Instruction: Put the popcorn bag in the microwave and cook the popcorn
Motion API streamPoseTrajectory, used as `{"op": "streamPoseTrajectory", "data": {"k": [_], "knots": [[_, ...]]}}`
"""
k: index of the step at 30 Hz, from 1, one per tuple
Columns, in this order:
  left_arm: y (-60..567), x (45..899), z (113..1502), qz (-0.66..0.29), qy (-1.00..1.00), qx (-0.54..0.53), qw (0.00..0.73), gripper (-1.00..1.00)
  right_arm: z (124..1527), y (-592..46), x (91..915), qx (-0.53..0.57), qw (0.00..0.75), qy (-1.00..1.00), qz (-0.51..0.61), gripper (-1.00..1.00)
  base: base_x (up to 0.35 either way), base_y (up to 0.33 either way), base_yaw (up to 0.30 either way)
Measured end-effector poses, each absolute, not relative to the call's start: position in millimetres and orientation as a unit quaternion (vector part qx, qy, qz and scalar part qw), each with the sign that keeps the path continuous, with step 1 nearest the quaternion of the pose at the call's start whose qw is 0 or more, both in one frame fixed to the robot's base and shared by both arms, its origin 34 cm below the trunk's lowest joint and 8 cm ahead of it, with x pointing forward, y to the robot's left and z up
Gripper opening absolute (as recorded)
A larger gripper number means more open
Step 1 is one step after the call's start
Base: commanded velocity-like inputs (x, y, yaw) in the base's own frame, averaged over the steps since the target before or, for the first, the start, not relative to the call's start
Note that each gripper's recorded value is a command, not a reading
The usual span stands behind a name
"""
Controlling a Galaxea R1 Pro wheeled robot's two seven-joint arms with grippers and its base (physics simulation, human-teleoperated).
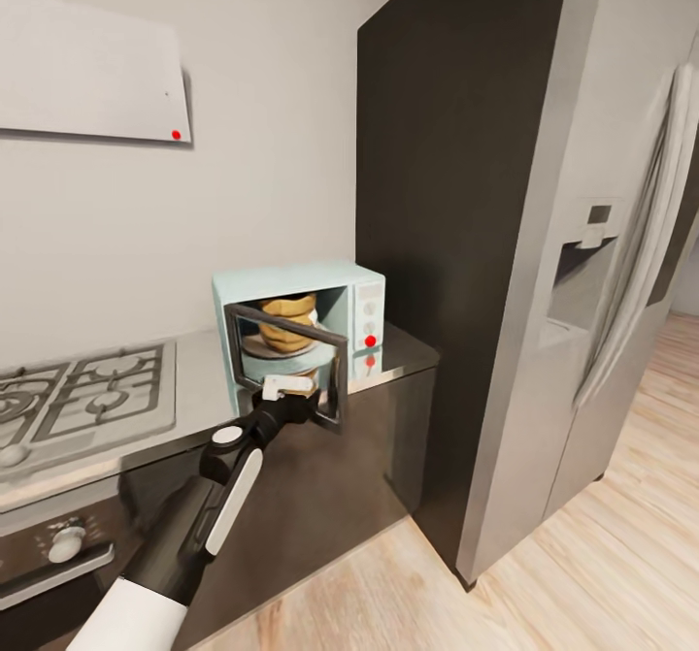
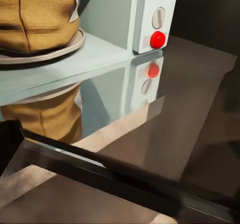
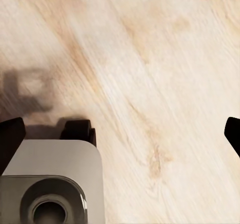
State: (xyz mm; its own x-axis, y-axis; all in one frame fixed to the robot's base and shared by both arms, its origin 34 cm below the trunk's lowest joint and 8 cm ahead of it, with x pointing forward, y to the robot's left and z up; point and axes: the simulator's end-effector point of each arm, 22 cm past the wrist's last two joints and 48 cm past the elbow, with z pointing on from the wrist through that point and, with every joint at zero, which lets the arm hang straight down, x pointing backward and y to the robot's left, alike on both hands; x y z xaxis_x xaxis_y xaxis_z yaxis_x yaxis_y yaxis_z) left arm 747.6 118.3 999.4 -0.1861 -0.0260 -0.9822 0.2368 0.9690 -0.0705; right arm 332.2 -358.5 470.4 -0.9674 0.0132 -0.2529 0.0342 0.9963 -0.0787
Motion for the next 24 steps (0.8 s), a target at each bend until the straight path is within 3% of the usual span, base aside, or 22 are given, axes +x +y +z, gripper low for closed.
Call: {"op": "streamPoseTrajectory", "data": {"k": [24], "knots": [[57, 740, 954, -0.14, 0.795, 0.071, 0.587, 1.0, 471, -359, 333, 0.012, 0.128, 0.991, -0.042, 1.0, 0.215, 0.0, 0.0]]}}
